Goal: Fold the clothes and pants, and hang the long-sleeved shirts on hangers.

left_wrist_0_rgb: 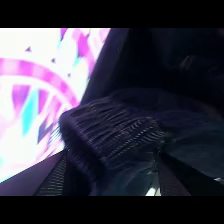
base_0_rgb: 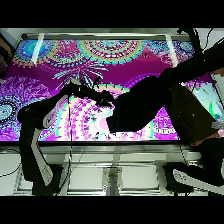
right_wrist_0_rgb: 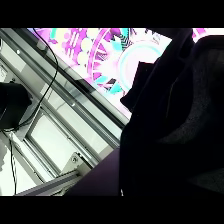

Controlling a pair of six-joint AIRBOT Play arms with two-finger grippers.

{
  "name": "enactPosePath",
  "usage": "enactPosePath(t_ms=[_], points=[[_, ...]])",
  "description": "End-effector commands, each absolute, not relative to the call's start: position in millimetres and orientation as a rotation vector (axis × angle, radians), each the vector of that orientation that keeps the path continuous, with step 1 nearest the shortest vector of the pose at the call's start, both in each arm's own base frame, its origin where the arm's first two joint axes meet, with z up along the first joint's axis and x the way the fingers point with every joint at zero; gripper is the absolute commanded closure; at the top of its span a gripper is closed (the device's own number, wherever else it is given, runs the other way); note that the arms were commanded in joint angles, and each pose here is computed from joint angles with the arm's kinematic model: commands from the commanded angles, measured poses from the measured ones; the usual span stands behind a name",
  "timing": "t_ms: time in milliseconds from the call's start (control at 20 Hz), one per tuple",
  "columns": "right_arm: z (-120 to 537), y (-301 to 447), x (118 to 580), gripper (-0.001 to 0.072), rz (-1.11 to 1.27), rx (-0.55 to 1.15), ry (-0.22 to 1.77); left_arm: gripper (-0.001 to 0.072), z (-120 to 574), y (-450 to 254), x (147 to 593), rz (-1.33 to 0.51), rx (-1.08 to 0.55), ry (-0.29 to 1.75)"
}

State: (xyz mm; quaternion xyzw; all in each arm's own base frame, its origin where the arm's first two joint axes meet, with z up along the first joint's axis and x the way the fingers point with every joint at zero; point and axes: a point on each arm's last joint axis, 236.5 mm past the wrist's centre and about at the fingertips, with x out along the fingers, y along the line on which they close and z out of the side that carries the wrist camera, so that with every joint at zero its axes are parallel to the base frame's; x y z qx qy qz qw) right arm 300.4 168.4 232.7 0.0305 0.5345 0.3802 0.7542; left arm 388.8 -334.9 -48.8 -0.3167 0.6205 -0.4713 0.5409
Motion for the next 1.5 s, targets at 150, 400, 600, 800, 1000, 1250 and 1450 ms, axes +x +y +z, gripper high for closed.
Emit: enactPosePath(t_ms=[150, 400, 600, 800, 1000, 1250, 1450], points=[[233, 169, 300, 0.0691, 0.83, 0.066, 1.167, 0.013, -35, -358, 391, -1.17, -0.787, 1.402], [233, 168, 300, 0.0692, 0.829, 0.065, 1.167, 0.0674, -9, -367, 403, -1.239, -0.867, 1.28], [235, 169, 306, 0.0692, 0.82, 0.072, 1.14, 0.0677, 34, -323, 438, -1.203, -0.892, 1.146], [251, 179, 365, 0.0694, 0.762, 0.135, 0.928, 0.0678, 131, -227, 496, -1.05, -0.86, 0.824], [250, 181, 430, 0.0694, 0.693, 0.207, 0.783, 0.0679, 237, -148, 516, -0.972, -0.752, 0.538], [281, 187, 454, 0.0694, 0.714, 0.197, 0.632, 0.0678, 309, -115, 507, -0.979, -0.628, 0.379], [276, 188, 432, 0.0694, 0.763, 0.122, 0.699, 0.0678, 280, -115, 486, -1.005, -0.555, 0.526]])
